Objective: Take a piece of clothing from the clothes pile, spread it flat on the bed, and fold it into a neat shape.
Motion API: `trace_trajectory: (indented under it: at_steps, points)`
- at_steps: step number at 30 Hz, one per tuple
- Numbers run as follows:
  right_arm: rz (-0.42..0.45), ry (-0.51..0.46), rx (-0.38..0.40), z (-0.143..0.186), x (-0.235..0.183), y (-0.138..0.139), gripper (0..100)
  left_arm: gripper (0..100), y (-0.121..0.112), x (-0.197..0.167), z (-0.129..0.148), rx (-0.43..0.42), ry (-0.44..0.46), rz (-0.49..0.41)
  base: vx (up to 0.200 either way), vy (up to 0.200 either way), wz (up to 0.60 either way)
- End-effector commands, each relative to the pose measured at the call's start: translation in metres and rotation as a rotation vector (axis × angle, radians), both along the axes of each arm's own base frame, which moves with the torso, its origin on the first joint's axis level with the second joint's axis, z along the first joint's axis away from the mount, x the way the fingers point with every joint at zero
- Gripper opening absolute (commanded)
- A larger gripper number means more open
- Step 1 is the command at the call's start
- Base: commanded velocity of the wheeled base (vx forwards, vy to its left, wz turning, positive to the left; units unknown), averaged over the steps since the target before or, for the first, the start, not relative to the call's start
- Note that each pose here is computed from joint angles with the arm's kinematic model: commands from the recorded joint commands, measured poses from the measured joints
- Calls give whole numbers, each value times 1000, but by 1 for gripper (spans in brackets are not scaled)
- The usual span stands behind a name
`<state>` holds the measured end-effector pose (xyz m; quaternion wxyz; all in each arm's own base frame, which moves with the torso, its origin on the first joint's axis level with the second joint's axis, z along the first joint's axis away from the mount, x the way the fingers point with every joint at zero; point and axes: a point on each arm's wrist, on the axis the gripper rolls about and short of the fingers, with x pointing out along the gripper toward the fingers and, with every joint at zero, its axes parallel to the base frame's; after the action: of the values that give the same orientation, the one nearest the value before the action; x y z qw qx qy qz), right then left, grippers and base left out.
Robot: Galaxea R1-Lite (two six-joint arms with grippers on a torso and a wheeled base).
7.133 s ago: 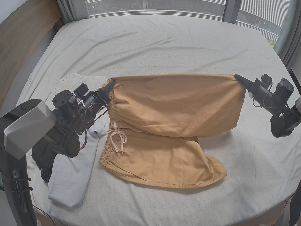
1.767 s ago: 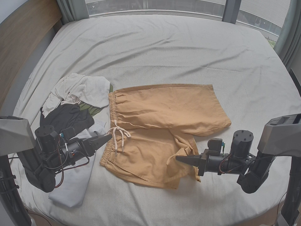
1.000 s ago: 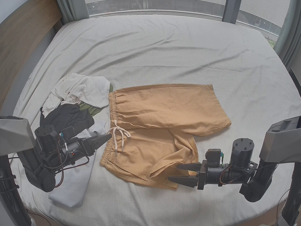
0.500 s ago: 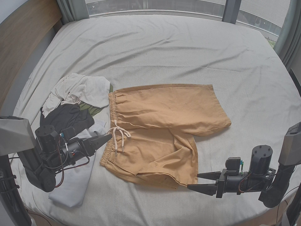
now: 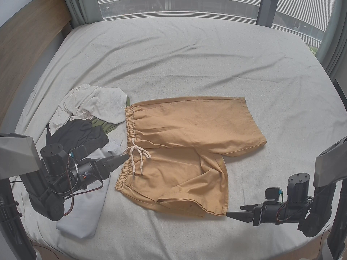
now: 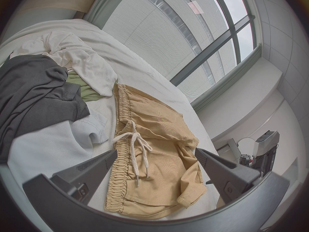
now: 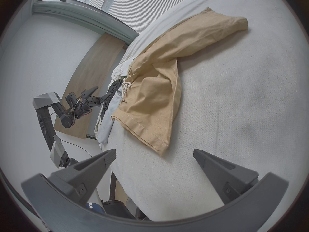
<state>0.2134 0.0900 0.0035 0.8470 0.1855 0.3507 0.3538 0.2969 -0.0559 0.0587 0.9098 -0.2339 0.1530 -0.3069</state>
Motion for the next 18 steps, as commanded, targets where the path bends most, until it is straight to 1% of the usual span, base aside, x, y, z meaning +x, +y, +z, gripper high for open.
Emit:
trace_trajectory:
  at_steps: [1, 9, 11, 14, 18]
  points:
    - [6, 22, -7, -8, 3, 3, 100, 100, 0, 0, 1, -2, -3, 0, 0, 0, 0]
    - [7, 36, -12, -17, 9, 6, 100, 100, 0, -1, 0, 0, -1, -1, 0, 0, 0]
    - [17, 37, -12, -19, 10, 9, 100, 100, 0, 0, 1, 0, -3, -1, 0, 0, 0]
    - [2, 26, -25, -22, 14, 13, 100, 100, 0, 0, 1, 0, -3, -1, 0, 0, 0]
    - [16, 21, -28, -24, 16, 20, 100, 100, 0, 0, 1, 0, -3, -1, 0, 0, 0]
